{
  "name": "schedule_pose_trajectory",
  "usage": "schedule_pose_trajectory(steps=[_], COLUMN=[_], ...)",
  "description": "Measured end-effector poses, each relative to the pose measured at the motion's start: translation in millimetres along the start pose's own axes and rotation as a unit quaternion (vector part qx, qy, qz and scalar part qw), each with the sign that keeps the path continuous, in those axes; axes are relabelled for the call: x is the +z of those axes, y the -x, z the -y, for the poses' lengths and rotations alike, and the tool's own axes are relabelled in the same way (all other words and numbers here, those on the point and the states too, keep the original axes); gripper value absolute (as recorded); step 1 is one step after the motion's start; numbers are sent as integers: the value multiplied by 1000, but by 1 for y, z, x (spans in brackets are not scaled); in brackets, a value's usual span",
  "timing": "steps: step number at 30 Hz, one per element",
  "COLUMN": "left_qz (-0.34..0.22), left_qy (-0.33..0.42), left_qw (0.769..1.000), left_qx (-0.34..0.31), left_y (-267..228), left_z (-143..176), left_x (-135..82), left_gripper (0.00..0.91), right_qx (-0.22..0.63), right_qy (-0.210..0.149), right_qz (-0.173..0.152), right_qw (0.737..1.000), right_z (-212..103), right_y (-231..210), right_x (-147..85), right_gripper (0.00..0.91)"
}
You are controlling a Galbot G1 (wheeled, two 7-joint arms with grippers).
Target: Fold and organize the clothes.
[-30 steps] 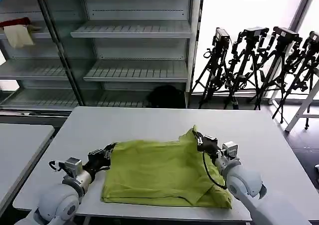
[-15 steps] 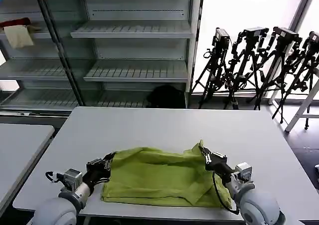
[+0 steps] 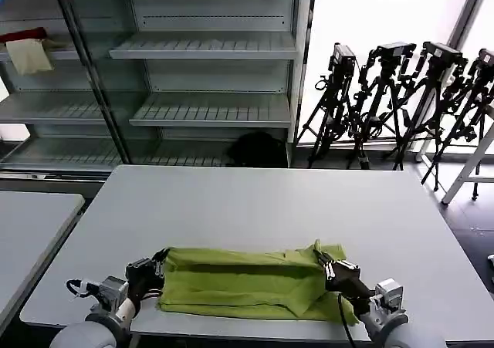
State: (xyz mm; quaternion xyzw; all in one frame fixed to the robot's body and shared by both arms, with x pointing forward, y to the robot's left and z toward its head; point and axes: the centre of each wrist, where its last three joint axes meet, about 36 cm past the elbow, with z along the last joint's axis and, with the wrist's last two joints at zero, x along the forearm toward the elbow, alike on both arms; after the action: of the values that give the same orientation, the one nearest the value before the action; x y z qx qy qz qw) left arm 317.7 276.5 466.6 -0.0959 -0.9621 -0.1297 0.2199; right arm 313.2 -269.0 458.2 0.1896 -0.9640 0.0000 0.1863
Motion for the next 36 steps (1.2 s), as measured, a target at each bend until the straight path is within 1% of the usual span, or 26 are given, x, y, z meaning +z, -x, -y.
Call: schedule_pose_trajectory(steps=[10,17,21,27,31,32,33,34,36], left_qz=[-7,-14,-17,-22,-25,-25,-26,-26,-28], left_qy=[8,13,17,22,27,28,30,32,36], left_qw=[1000,1000,1000,999,999,999,999,999,999], left_qx=[2,5,6,8,10,9,8,7,4], left_y=[-8,-11,-12,-13,-14,-14,-14,-14,-15], left_z=[8,12,15,20,22,23,23,23,24], left_x=[6,13,17,23,26,27,28,28,28], left_gripper=[0,0,0,0,20,81,756,907,907], right_qx=[8,17,26,49,71,76,83,89,102], right_qy=[-3,-1,4,21,31,34,36,39,44], right_qz=[-1,-12,-15,-15,-16,-16,-16,-15,-14], right_qw=[1000,1000,1000,998,997,996,996,995,994], right_z=[4,6,2,-4,-8,-10,-12,-13,-17], right_y=[-6,-8,-6,-2,1,1,2,3,4], right_x=[2,10,17,27,34,35,36,36,37], right_gripper=[0,0,0,0,0,464,907,907,907])
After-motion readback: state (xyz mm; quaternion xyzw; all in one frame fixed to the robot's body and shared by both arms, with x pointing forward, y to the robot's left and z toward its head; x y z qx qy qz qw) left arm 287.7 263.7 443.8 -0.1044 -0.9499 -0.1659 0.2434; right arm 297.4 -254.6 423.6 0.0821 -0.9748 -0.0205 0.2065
